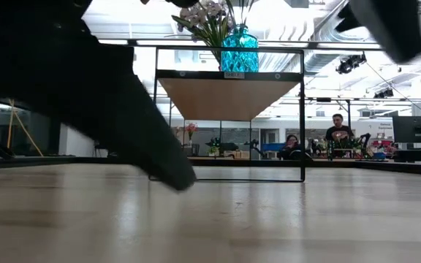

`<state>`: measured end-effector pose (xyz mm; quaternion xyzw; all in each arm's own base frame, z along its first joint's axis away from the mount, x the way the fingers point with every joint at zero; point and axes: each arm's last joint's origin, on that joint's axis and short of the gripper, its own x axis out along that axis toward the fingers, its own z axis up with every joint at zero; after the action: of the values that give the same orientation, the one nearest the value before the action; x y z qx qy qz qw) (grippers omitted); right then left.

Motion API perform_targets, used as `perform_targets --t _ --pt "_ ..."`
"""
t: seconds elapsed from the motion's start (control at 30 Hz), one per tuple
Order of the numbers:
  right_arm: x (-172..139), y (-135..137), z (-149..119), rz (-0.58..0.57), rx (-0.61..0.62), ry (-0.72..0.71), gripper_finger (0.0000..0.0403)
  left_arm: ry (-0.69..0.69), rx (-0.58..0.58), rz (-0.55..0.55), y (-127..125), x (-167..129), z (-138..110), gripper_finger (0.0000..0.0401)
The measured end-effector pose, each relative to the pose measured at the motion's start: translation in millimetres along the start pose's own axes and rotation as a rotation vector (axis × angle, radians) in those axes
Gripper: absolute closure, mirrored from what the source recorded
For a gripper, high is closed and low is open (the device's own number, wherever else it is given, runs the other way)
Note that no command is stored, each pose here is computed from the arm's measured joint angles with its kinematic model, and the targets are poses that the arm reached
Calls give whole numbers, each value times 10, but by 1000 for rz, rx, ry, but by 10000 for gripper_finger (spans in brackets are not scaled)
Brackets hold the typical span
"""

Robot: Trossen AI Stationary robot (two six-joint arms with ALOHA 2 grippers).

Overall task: Pick and place flowers into a vace then onto a shelf
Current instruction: Return to Home Position

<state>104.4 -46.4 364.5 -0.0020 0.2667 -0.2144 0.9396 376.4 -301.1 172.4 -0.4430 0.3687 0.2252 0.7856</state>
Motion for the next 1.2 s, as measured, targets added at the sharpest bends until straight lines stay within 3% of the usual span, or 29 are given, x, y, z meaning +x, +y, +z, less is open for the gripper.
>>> perform_targets --t 0.23,0.47,0.6,0.9,1.1,1.2 --pt "-614 26 -251 159 121 -176 49 -129 71 -24 -83 -303 174 16" --pt "-1050 53 -509 292 197 -335 49 -267 238 68 -44 -810 462 16" --pt "-1179 61 -629 322 215 -370 49 -311 283 157 36 -990 662 16" --pt "-1300 81 -895 351 320 -303 49 -343 342 392 273 -1257 1151 16" --pt "-1365 101 -936 418 247 -350 49 -400 392 491 446 -1724 1423 16" --pt "-1380 100 -925 422 227 -377 49 -447 398 480 541 -2034 1533 16"
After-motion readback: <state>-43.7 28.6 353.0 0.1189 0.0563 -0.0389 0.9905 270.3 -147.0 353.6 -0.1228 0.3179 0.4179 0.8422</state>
